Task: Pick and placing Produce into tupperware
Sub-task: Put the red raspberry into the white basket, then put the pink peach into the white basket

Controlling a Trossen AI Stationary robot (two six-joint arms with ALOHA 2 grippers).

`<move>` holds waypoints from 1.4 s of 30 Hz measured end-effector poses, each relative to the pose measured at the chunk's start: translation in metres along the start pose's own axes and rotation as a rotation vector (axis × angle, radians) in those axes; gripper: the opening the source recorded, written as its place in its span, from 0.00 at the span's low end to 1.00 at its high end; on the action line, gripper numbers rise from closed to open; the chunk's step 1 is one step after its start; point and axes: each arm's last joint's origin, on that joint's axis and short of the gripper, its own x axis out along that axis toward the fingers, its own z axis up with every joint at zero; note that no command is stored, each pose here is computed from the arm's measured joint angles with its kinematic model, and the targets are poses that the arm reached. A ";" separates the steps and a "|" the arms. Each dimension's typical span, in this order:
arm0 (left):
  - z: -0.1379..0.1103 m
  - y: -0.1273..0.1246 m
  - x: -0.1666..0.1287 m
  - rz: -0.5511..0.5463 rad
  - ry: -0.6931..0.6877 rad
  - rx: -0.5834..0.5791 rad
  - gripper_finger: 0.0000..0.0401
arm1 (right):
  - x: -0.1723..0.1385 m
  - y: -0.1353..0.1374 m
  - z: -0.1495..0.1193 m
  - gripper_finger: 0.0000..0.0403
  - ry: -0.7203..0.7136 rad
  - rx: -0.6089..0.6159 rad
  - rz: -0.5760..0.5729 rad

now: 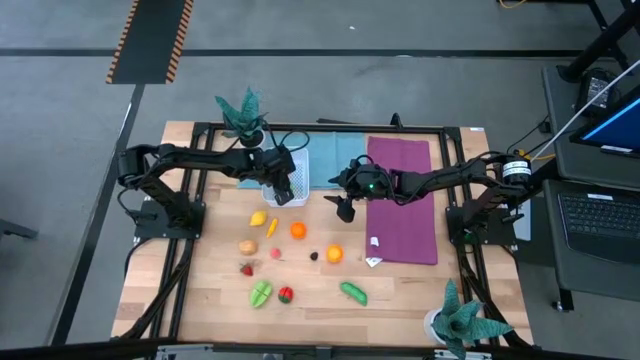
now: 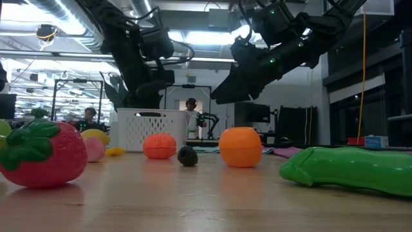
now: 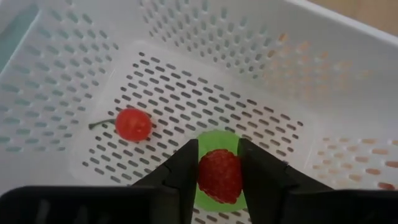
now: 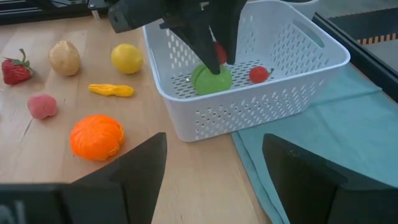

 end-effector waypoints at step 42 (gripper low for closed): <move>-0.093 -0.037 -0.114 -0.240 -0.756 0.139 0.29 | -0.052 0.047 0.004 0.66 0.087 -0.139 0.146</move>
